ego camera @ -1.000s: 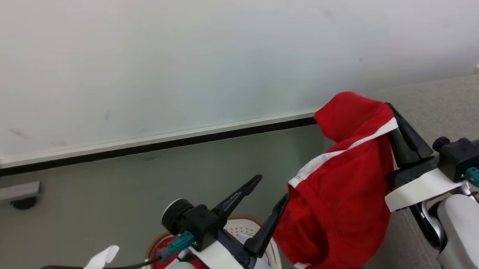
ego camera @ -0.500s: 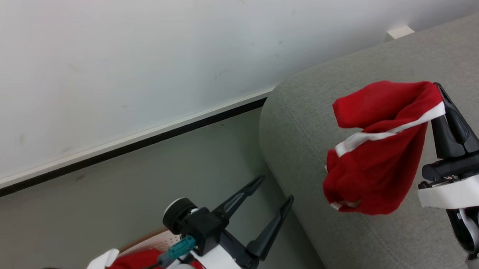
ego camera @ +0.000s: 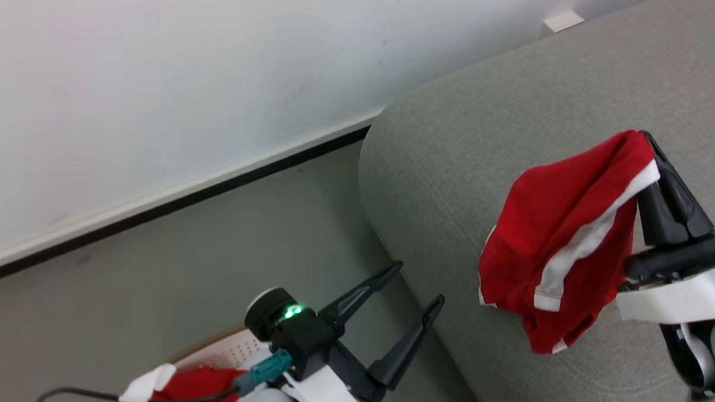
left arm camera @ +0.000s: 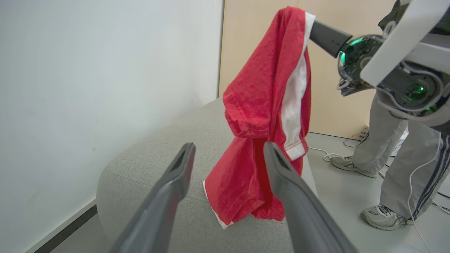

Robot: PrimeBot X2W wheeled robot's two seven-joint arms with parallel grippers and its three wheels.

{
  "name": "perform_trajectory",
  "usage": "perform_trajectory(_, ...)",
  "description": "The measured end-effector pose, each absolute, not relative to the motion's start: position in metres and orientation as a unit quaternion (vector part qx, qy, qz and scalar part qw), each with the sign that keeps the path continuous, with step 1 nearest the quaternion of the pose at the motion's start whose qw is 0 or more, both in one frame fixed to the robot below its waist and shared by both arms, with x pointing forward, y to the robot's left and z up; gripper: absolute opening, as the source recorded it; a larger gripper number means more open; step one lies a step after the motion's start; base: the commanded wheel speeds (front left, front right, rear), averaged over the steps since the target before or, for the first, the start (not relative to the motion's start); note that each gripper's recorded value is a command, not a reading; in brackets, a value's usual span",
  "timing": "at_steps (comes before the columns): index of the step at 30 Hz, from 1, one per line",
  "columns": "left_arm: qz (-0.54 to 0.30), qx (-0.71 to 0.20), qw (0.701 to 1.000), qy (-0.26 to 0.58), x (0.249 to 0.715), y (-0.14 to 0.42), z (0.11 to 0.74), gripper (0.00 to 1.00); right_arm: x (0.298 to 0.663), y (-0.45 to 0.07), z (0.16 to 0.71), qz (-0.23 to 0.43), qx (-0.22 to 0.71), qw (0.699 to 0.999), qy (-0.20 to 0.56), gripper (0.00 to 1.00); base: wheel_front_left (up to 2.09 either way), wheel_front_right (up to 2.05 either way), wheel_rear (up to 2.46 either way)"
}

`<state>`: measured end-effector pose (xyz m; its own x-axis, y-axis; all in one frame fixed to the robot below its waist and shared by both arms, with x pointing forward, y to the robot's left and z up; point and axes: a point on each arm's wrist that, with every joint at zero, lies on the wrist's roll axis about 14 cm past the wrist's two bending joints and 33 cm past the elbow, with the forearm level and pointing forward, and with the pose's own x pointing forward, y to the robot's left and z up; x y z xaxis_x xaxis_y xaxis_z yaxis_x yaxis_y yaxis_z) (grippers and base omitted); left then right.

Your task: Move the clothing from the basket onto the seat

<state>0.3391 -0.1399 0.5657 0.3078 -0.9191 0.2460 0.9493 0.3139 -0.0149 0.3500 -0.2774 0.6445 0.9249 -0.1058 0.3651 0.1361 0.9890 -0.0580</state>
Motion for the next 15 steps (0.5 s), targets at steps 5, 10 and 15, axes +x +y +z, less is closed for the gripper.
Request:
perform_trajectory(5,-0.574,-0.073,0.811,-0.092,0.358,-0.13,0.555,1.0,0.381,-0.275,0.665,-0.043,-0.052,0.978,-0.196,0.0,0.0,0.0,0.0)
perform_trajectory(10,-0.562,-0.068,0.819,-0.092,0.383,-0.115,0.543,1.0,0.424,-0.294,0.681,-0.044,-0.082,0.978,-0.188,0.0,0.0,0.0,0.0)
perform_trajectory(15,-0.542,-0.066,0.834,-0.08,0.411,-0.091,0.523,1.0,0.473,-0.318,0.685,-0.058,-0.113,0.978,-0.163,0.0,0.0,0.0,0.0)
